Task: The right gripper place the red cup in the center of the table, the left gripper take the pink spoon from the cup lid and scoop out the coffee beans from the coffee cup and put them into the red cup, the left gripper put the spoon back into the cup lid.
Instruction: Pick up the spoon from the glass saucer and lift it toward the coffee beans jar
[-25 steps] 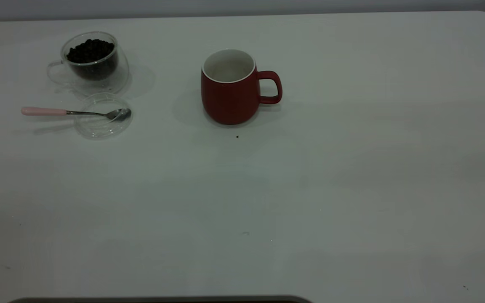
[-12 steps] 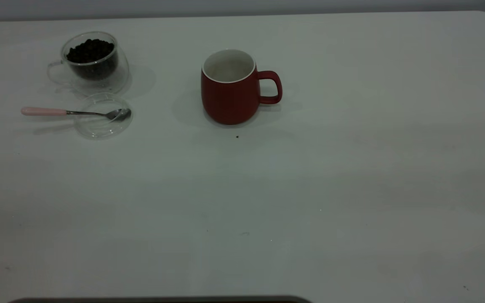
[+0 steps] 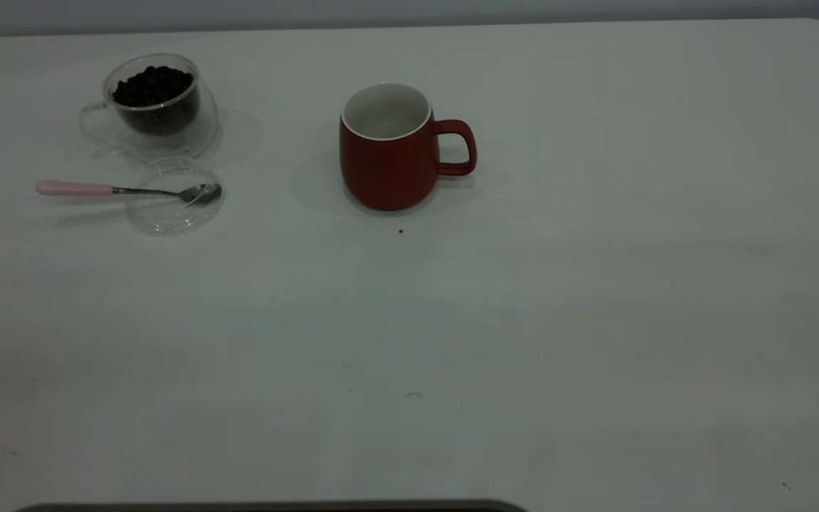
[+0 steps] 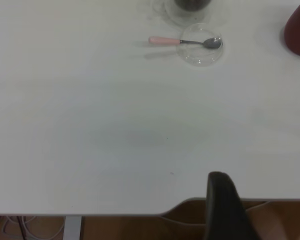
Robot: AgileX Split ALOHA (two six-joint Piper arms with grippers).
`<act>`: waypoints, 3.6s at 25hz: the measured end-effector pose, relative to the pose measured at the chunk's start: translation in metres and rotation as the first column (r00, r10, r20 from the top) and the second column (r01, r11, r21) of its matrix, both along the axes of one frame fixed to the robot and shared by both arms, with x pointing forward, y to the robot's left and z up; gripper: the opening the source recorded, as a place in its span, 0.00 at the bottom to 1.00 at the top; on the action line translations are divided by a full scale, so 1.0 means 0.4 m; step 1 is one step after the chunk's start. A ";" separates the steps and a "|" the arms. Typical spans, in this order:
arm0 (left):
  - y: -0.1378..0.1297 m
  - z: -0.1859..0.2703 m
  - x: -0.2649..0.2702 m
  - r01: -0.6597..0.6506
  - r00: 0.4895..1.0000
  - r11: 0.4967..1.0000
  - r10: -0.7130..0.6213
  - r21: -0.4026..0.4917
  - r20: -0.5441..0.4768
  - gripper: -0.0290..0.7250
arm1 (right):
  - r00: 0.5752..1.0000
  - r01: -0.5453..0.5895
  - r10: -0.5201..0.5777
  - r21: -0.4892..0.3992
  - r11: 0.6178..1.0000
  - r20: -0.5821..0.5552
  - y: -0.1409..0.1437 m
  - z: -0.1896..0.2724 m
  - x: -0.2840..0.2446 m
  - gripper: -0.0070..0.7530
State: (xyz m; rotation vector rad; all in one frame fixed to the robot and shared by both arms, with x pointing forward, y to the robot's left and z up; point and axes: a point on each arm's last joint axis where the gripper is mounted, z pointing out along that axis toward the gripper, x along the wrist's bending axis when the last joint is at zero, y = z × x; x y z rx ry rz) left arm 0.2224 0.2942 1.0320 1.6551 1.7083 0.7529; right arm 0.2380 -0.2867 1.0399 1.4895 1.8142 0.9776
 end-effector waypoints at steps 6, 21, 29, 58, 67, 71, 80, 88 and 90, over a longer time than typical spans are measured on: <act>0.000 0.000 0.000 0.000 1.000 1.000 0.000 0.000 0.000 0.62 | 1.000 -0.001 0.001 0.003 1.000 0.000 0.001 0.000 0.000 0.61; 0.000 0.000 0.000 -0.001 1.000 1.000 0.001 -0.002 0.001 0.62 | 1.000 -0.001 0.001 0.002 1.000 0.000 0.001 0.000 0.000 0.53; -0.004 0.069 0.064 -0.032 0.992 0.994 0.045 -0.105 0.118 0.62 | 1.000 -0.002 0.002 0.002 1.000 -0.001 0.001 0.000 0.000 0.51; 0.393 -0.314 0.837 -0.365 0.704 0.907 0.121 -0.211 -0.700 0.62 | 1.000 -0.002 0.002 0.002 1.000 -0.001 0.001 0.000 0.000 0.50; 0.415 -0.464 0.962 -0.095 0.814 0.772 -0.303 -0.628 -0.495 0.62 | 1.000 -0.002 0.002 0.002 1.000 -0.002 0.001 0.000 0.000 0.50; 0.421 -0.512 0.988 -0.079 0.849 0.744 -0.299 -0.664 -0.436 0.63 | 1.000 -0.002 0.002 0.002 1.000 -0.002 0.001 0.000 0.000 0.50; 0.423 -0.548 1.006 -0.021 0.857 0.741 -0.332 -0.671 -0.394 0.91 | 1.000 -0.002 0.002 0.002 1.000 -0.002 0.001 0.000 0.000 0.50; 0.371 -0.638 1.018 -0.015 0.816 0.719 -0.393 -0.695 -0.424 0.90 | 1.000 -0.002 0.002 0.002 1.000 -0.002 0.001 0.000 0.000 0.50; 0.351 -0.655 1.024 -0.006 0.806 0.714 -0.411 -0.700 -0.426 0.89 | 1.000 -0.002 0.002 0.002 1.000 -0.002 0.001 0.000 0.000 0.50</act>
